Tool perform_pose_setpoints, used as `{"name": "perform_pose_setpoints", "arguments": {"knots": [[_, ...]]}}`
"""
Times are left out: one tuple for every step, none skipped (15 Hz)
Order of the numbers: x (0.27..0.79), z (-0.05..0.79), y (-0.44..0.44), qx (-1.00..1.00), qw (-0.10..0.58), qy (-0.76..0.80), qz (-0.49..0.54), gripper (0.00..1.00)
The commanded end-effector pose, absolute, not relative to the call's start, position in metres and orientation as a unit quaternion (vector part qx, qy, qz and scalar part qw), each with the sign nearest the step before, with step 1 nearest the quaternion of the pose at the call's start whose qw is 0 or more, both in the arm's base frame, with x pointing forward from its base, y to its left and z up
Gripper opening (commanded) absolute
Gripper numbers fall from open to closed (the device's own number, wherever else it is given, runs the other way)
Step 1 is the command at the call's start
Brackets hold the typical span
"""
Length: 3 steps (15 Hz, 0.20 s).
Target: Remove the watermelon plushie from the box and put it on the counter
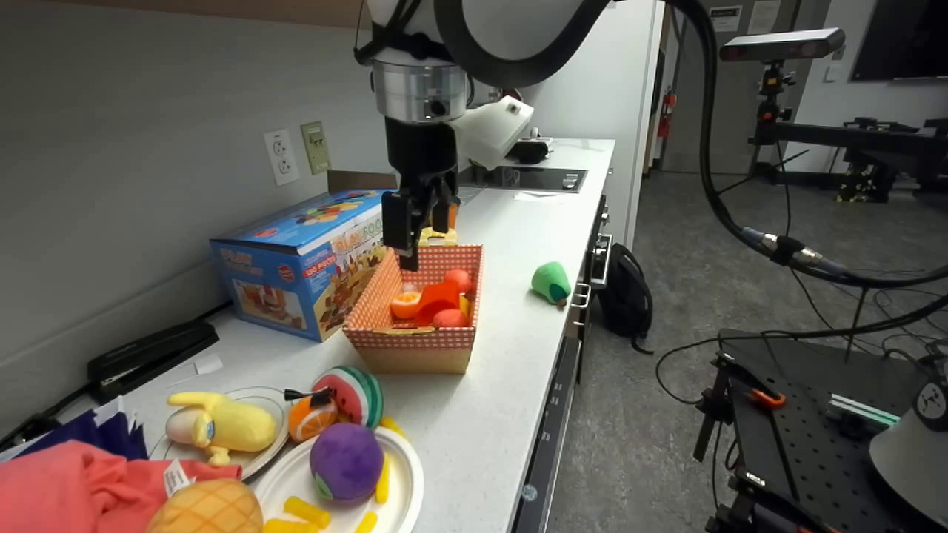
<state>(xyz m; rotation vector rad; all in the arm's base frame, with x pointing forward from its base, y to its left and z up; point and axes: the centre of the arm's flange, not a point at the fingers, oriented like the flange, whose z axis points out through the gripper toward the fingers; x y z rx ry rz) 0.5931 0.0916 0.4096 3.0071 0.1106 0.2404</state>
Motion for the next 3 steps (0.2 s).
{"name": "perform_pose_setpoints", "arguments": {"knots": [[0.5931, 0.4096, 0.0916, 0.994, 0.061, 0.037, 0.080, 1.00], [0.5931, 0.4096, 0.0916, 0.994, 0.061, 0.037, 0.079, 1.00], [0.5931, 0.4096, 0.0916, 0.994, 0.061, 0.037, 0.079, 1.00]]}}
